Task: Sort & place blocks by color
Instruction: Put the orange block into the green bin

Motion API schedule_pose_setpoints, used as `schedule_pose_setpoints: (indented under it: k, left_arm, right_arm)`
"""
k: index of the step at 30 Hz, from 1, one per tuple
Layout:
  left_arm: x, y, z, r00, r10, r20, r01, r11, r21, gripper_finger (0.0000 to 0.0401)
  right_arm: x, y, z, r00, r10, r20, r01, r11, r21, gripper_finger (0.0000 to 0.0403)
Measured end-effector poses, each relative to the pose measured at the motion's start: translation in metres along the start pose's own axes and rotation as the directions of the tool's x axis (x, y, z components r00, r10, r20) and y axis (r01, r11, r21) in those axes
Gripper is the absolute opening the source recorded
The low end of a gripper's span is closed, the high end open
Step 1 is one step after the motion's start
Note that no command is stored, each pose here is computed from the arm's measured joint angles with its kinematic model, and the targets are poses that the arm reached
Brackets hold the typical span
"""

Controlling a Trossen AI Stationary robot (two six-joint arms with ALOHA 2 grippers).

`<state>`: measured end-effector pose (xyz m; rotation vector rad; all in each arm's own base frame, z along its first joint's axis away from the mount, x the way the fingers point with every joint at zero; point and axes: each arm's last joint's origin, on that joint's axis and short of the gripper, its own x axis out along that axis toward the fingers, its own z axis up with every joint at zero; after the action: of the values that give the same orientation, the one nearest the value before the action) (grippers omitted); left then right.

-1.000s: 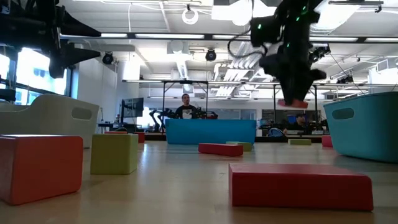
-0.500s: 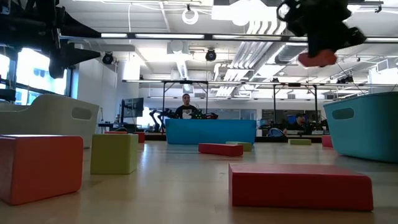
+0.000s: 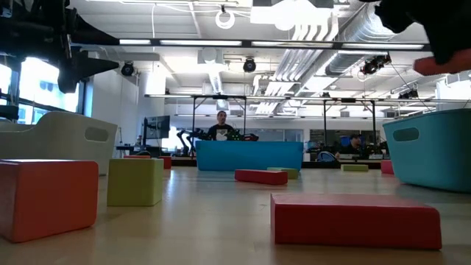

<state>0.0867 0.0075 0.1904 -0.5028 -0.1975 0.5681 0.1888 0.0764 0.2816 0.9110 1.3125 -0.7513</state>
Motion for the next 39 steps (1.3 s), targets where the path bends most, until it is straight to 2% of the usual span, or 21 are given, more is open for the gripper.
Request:
schedule_pose_setpoints:
  k: [8, 18, 26, 34, 39]
  left_arm:
    - [0.0, 0.0, -0.001, 1.0, -0.007, -0.016, 0.008, 1.0, 0.009, 0.0239]
    - [0.0, 0.0, -0.001, 1.0, -0.007, -0.016, 0.007, 1.0, 0.009, 0.0239]
    - [0.0, 0.0, -0.001, 1.0, -0.006, -0.016, 0.006, 1.0, 0.009, 0.0239]
    - [0.0, 0.0, -0.002, 1.0, -0.005, -0.017, 0.006, 1.0, 0.013, 0.0239]
    - [0.0, -0.001, 0.001, 1.0, -0.013, -0.016, 0.014, 0.997, 0.077, 0.0239]
  right_arm:
    - [0.029, 0.019, -0.01, 0.99, -0.138, -0.019, 0.138, 0.99, -0.037, 0.01]
    - [0.074, 0.041, -0.009, 0.955, -0.294, -0.04, 0.291, 0.955, -0.065, 0.0101]
    - [0.097, 0.049, -0.012, 0.929, -0.347, -0.125, 0.342, 0.938, -0.063, 0.0113]
    - [0.102, 0.052, -0.012, 0.928, -0.343, -0.147, 0.342, 0.939, -0.036, 0.0148]
    - [0.102, 0.052, -0.012, 0.927, -0.346, -0.147, 0.344, 0.938, -0.038, 0.0176]
